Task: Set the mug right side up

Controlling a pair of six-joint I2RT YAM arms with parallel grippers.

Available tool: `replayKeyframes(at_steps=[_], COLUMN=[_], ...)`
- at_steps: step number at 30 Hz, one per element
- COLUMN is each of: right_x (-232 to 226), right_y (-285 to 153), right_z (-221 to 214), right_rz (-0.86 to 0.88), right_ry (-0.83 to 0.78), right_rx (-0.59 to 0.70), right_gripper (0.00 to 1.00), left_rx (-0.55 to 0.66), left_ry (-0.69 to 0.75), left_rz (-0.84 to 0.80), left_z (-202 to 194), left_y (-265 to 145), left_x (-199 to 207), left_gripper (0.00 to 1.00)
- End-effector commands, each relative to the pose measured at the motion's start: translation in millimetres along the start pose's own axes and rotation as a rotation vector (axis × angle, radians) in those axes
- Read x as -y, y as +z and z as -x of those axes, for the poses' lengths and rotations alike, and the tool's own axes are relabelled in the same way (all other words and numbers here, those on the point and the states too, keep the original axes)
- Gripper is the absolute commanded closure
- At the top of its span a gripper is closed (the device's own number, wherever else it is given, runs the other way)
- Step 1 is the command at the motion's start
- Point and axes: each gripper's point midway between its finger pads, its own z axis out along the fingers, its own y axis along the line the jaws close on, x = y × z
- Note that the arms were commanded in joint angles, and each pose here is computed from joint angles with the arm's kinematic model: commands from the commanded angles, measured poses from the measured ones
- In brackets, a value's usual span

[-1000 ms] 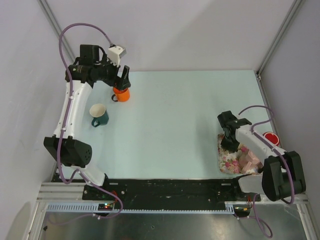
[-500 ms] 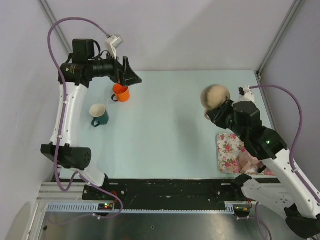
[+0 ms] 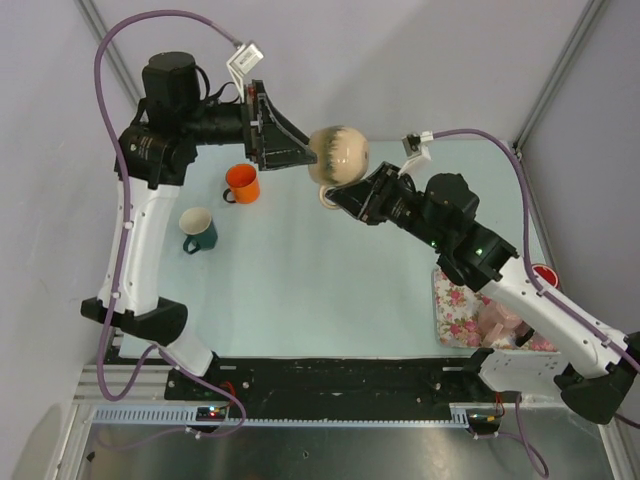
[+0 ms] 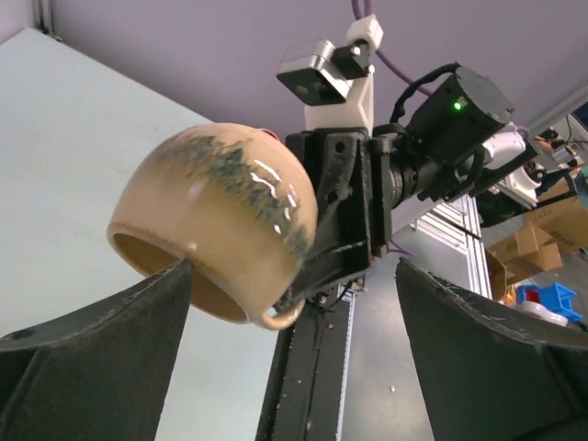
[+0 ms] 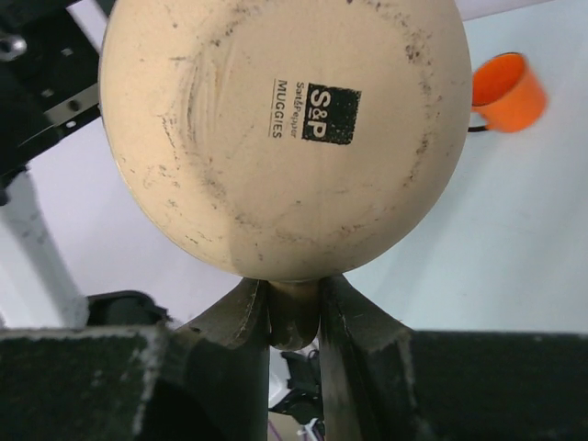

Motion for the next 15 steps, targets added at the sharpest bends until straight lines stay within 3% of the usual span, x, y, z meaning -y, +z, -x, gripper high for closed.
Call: replayKeyframes(at_steps=[1,10,12,15], right_x=[-105,-107,-107,-103], right_y=[-22,-14,-9,3], right_z=[62,56,55,47], right_rz=[0.342,0.354,0.356,0.350], right_ry=[-0.004,0.005,0.010,0.023], right_rx=[0.185,0.171,0.161,0.131], right_gripper=[1.00,1.00,1.00,1.00], left_rx=[0.021,0.005,-0.002,-0.005], left_ry=[-0.070,-0.091,-0.101,-0.098], left_rz=[-0.046,-0.093,-0.114,-0.147], left_z=[8,7,6,7], left_y=[4,8,10,10], left_x=[12,15,19,28], left_gripper=[0.06,0.16,0.21,0.41])
